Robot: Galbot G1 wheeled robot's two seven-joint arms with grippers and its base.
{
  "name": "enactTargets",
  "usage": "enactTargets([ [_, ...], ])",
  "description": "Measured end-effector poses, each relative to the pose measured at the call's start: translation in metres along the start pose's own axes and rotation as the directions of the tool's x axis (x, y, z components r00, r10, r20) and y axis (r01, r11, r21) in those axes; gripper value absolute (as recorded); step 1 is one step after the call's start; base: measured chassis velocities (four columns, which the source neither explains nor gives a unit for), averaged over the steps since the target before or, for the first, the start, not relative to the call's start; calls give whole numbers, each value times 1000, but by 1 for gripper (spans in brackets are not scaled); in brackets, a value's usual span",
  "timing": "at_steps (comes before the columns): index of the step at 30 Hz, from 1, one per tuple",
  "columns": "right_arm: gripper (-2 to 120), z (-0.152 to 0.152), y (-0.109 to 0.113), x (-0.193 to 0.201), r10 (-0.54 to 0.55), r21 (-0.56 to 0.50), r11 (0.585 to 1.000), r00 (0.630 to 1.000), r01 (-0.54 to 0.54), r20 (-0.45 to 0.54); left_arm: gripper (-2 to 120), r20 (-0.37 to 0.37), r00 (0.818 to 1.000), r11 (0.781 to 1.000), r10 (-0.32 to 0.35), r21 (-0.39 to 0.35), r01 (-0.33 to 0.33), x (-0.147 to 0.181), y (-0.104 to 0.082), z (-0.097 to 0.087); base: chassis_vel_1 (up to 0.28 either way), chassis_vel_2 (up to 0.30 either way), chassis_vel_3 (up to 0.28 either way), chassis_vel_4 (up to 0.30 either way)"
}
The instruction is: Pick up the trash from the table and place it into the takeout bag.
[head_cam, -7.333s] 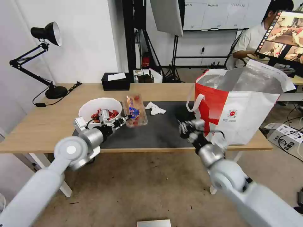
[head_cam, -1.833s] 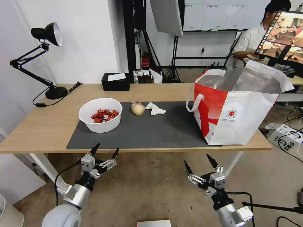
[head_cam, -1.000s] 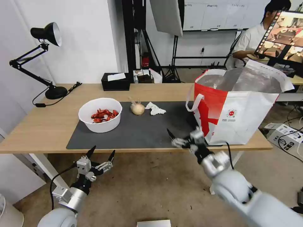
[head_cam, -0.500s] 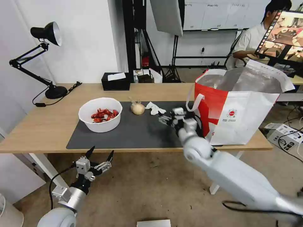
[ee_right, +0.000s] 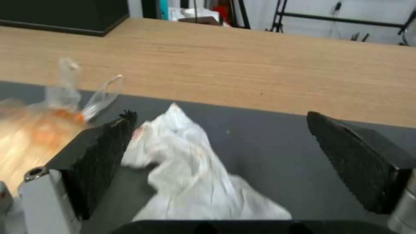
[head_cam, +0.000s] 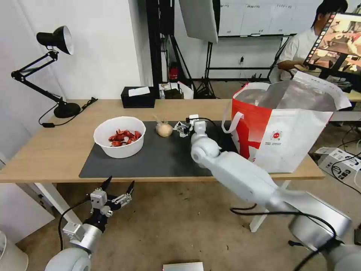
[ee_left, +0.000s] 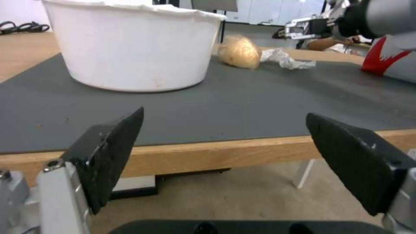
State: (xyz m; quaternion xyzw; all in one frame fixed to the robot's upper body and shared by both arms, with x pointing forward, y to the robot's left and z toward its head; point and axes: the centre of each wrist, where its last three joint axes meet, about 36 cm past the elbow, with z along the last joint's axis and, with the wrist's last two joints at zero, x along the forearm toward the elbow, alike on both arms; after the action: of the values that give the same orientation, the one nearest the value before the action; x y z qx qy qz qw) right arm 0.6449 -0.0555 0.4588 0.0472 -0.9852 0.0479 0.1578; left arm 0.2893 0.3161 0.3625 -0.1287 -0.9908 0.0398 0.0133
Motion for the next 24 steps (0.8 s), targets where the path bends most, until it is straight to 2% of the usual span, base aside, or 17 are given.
enactTargets([
  [7,100,0,9,-15,-25,-9,1000,998,24,-53,100,3,1000,1000,0,1,0,-1,1,1,0,0,0,0],
  [24,100,3,7,-28,-43,12,999,989,45,-140,100,23,1000,1000,12,10,-12,-5,4,-4,0,0,0,0],
])
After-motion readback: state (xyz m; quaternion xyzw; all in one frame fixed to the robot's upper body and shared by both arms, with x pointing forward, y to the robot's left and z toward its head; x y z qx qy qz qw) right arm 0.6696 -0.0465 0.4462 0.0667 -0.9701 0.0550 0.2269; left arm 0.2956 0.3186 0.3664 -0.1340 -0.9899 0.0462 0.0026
